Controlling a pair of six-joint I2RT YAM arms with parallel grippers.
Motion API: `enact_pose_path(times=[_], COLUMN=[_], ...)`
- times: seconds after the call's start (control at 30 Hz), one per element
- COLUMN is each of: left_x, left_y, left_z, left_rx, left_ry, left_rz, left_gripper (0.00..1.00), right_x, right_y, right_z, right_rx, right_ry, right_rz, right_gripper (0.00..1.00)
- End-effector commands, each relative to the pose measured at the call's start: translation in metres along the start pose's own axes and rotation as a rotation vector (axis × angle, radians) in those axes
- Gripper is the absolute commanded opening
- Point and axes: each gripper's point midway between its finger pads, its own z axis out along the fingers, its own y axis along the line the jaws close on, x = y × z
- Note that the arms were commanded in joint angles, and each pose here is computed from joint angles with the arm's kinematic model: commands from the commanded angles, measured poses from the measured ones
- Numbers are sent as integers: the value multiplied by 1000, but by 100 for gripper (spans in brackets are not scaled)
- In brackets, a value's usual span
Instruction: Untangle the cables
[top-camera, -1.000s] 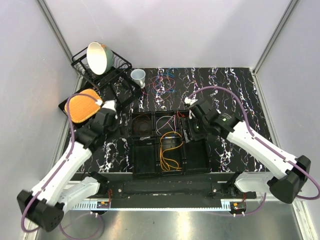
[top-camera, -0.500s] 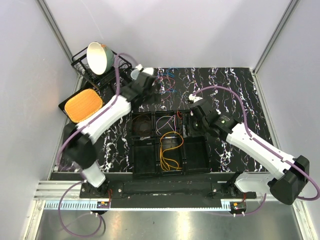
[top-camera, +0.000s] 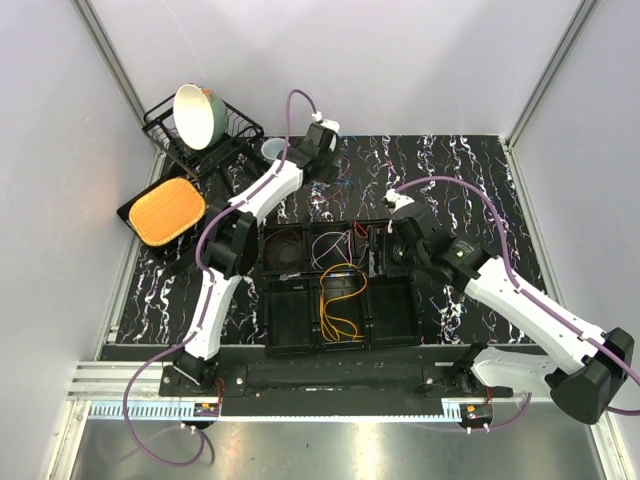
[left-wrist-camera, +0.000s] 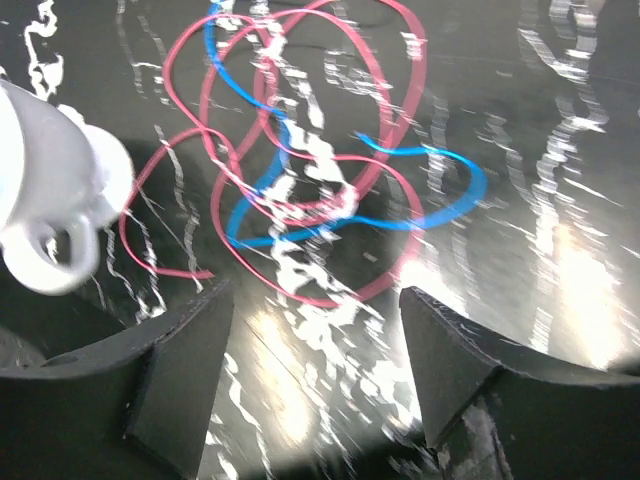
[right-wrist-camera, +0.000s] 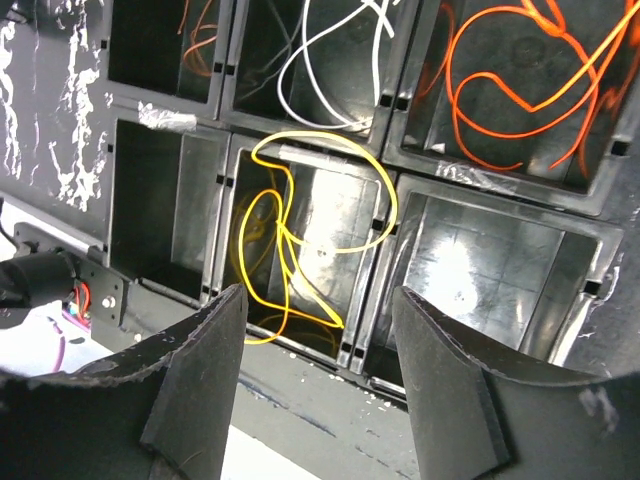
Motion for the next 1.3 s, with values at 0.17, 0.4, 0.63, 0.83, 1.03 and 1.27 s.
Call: enact_pose_path(times=[0.17,0.4,0.63,0.83,1.03,1.27], left_x=[-30,-32,-33,-36,-36,-80], left_y=[21,24,35,37,36,5], left_z=[34,56,63,64,65,-3], left_rx=[24,69,54,59,66,223], left_ry=[-98,-108,-115,-123,-123,-193], left_rz=[26,21,-15,-17,-10,-73], left_gripper=[71,66,45,10,0,0], right_x=[0,12,16,19,17,11], right_y=[9,3,-1,-4,1,5], right_z=[0,8,12,19,13,1], right_rx=[-70,-58,-44,-29,-53,-72], right_ry=[-27,-2,11,34,25,-8], right_rz=[37,53,56,56,64,77], right_gripper=[64,63,63,61,61,59])
